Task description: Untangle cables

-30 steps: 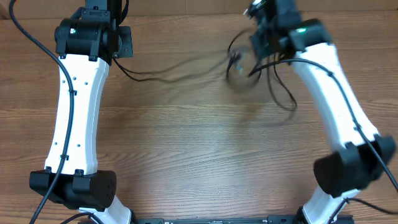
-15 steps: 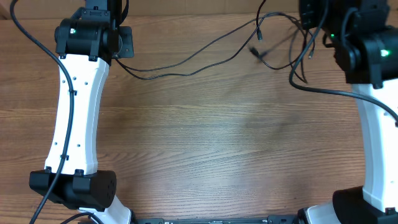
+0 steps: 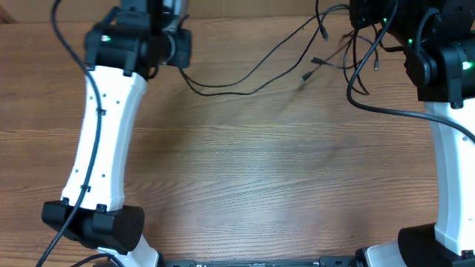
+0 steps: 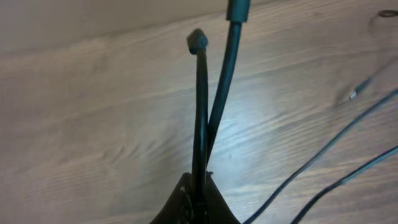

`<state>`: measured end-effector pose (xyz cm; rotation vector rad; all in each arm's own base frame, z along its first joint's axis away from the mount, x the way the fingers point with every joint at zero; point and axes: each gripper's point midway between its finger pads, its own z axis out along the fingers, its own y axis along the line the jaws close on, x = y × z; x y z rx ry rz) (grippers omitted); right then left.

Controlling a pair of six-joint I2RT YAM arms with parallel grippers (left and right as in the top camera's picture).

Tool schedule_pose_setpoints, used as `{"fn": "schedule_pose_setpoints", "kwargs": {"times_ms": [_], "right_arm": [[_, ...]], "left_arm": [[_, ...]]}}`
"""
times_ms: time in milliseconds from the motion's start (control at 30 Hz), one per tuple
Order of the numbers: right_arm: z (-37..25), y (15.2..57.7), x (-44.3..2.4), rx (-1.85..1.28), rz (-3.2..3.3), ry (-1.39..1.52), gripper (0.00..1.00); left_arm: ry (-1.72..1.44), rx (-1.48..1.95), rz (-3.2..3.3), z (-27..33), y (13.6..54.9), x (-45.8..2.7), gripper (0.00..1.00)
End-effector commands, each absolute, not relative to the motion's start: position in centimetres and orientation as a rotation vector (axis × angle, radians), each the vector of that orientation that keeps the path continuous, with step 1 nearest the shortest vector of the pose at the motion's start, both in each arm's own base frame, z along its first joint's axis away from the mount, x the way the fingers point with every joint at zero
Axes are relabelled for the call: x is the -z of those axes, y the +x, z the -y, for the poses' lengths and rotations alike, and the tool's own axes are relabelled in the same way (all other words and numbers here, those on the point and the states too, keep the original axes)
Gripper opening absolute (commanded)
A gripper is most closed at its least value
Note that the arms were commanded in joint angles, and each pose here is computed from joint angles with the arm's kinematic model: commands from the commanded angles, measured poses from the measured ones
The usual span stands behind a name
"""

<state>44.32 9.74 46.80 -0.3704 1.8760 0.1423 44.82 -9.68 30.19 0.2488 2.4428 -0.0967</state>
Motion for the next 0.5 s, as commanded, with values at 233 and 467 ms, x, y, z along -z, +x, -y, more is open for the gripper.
{"fn": "schedule_pose_setpoints", "kwargs": {"times_ms": [233, 467], "right_arm": [[-14.8, 36.3, -50.6, -0.547, -1.786, -0.563, 0.04], [-17.8, 33.7, -47.9, -0.671, -1.885, -0.662, 0.04]], "left_arm": [[0.223, 0.165, -2.567, 13.1, 48.3, -20.8, 0.04], [0.419, 0.271, -2.615, 19.3, 47.6, -16.8, 0.04]]}}
